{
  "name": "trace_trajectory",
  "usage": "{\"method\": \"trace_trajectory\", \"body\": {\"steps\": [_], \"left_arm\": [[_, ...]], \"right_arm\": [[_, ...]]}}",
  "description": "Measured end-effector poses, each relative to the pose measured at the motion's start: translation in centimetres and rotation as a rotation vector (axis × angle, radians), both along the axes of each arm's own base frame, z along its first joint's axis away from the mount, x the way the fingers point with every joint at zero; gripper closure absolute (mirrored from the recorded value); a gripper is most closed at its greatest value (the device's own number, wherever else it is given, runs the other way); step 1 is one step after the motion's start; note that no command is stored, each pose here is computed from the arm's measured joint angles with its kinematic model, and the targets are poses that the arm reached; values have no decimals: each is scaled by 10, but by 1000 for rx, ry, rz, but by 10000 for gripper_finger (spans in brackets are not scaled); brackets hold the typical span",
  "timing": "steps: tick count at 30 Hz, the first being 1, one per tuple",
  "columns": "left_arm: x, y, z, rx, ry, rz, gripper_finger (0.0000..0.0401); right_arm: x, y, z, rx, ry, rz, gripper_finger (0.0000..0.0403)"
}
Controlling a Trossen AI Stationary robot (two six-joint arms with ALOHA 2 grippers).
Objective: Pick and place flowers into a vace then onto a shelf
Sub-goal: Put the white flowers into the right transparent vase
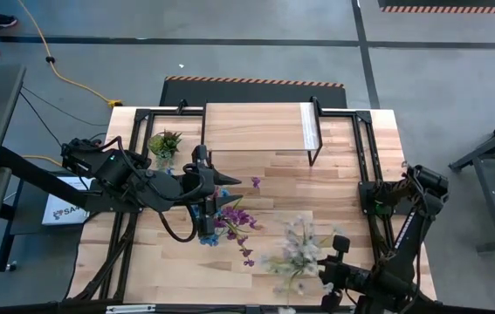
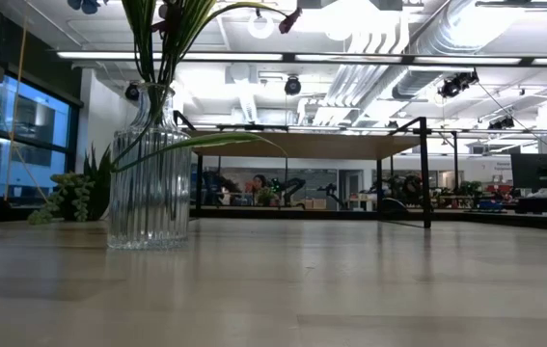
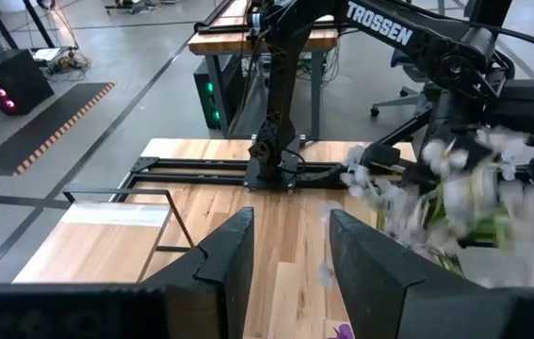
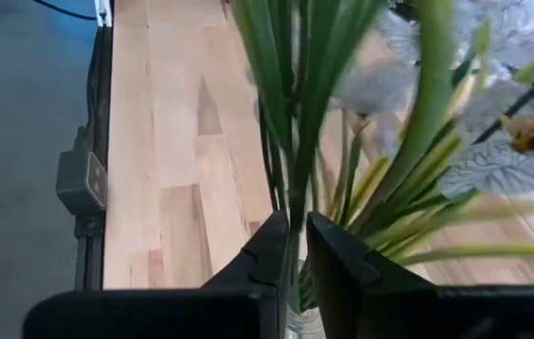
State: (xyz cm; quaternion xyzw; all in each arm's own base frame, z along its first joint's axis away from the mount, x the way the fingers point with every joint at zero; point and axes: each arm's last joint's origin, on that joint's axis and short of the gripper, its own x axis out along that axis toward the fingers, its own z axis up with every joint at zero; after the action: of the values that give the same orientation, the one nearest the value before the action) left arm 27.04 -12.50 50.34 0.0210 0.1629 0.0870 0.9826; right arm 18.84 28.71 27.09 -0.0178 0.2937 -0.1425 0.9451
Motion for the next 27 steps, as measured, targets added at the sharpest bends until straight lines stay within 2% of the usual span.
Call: {"method": "trace_trajectory", "body": {"steps": [14, 27], "left_arm": [[0, 0, 0, 0, 0, 1, 226], [-2, 2, 2, 34, -7, 26, 226]], "right_arm": [[0, 1, 0, 7, 5, 4, 366], [-5, 0, 8, 91, 37, 20, 387]]}}
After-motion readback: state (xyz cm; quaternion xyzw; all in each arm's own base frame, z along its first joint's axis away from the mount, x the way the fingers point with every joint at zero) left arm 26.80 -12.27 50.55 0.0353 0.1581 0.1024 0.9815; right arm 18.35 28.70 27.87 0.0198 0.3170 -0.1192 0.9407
